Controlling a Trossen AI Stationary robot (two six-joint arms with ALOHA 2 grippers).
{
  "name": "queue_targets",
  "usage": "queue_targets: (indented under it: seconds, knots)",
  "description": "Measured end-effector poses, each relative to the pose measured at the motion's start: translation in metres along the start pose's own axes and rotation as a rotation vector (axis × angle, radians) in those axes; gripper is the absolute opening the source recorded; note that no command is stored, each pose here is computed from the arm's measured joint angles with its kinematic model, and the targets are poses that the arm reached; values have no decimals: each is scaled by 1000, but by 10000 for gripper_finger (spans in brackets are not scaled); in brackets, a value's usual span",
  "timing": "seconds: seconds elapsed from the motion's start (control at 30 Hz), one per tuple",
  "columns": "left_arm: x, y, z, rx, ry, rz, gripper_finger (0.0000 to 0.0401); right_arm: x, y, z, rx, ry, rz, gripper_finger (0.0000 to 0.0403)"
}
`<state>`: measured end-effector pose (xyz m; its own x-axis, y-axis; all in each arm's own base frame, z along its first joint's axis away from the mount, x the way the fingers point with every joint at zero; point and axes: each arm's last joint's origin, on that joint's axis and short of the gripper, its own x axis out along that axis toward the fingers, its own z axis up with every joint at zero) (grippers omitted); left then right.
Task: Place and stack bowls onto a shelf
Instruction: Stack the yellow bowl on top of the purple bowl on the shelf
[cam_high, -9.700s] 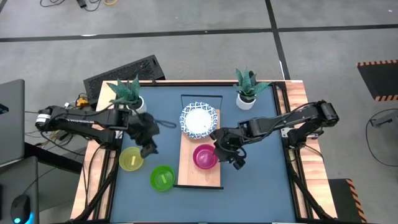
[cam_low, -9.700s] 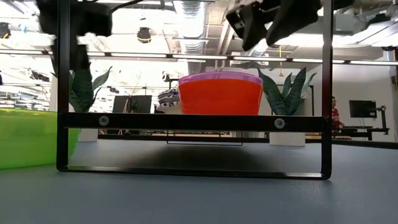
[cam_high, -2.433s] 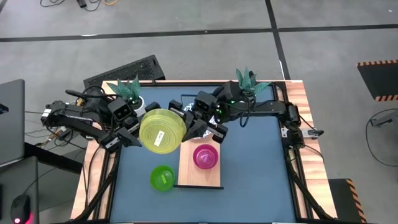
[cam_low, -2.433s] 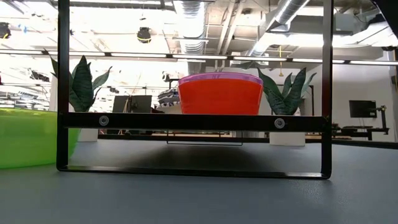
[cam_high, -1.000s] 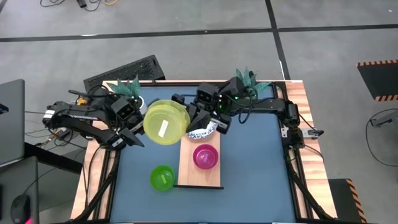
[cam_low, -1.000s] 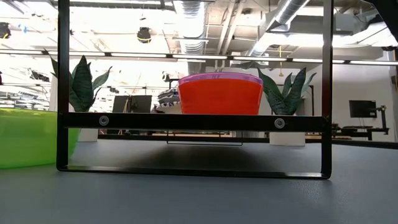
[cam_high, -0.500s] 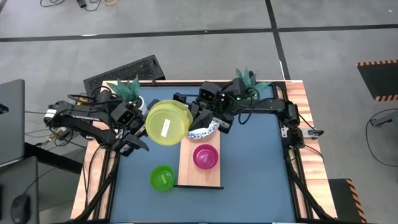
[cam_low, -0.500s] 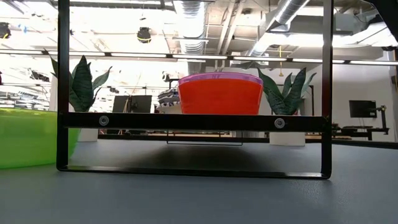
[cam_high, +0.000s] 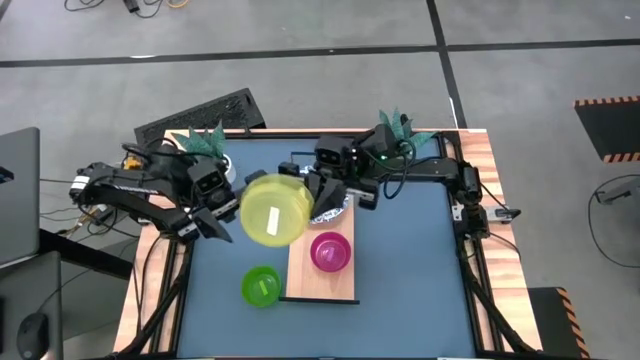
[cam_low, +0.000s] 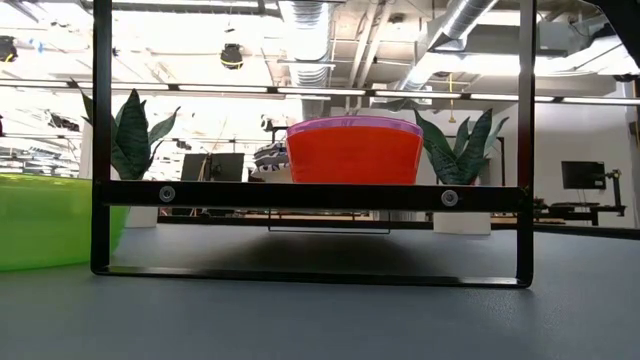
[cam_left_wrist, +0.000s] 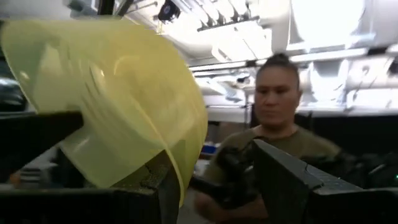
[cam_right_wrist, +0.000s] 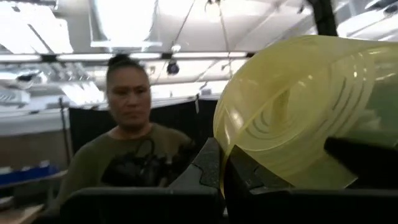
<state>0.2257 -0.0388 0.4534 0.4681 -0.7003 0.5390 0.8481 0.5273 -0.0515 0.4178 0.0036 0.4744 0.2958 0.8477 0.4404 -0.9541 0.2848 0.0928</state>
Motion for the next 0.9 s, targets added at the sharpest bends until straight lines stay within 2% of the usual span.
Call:
queue_targets:
  seconds: [0.23, 0.37, 0.47, 0.6, 0.8, 0.9]
  knots:
    - [2, -2, 0, -265, -21, -7, 167, -2, -2, -4, 36, 147, 49, 22]
    - [2, 0, -2, -409, -16, 31, 167, -7, -9, -8, 70, 235, 44, 22]
    - [2, 0, -2, -479, -21, 31, 167, -8, -10, -9, 86, 253, 47, 22]
    - [2, -1, -1, -481, -19, 13, 167, -1, -8, -12, 92, 236, 49, 22]
    - [3, -4, -1, -377, -11, -21, 167, 4, -5, -7, 87, 194, 38, 22]
    - [3, -5, -1, -400, -14, -25, 167, 5, -4, -1, 109, 226, 37, 22]
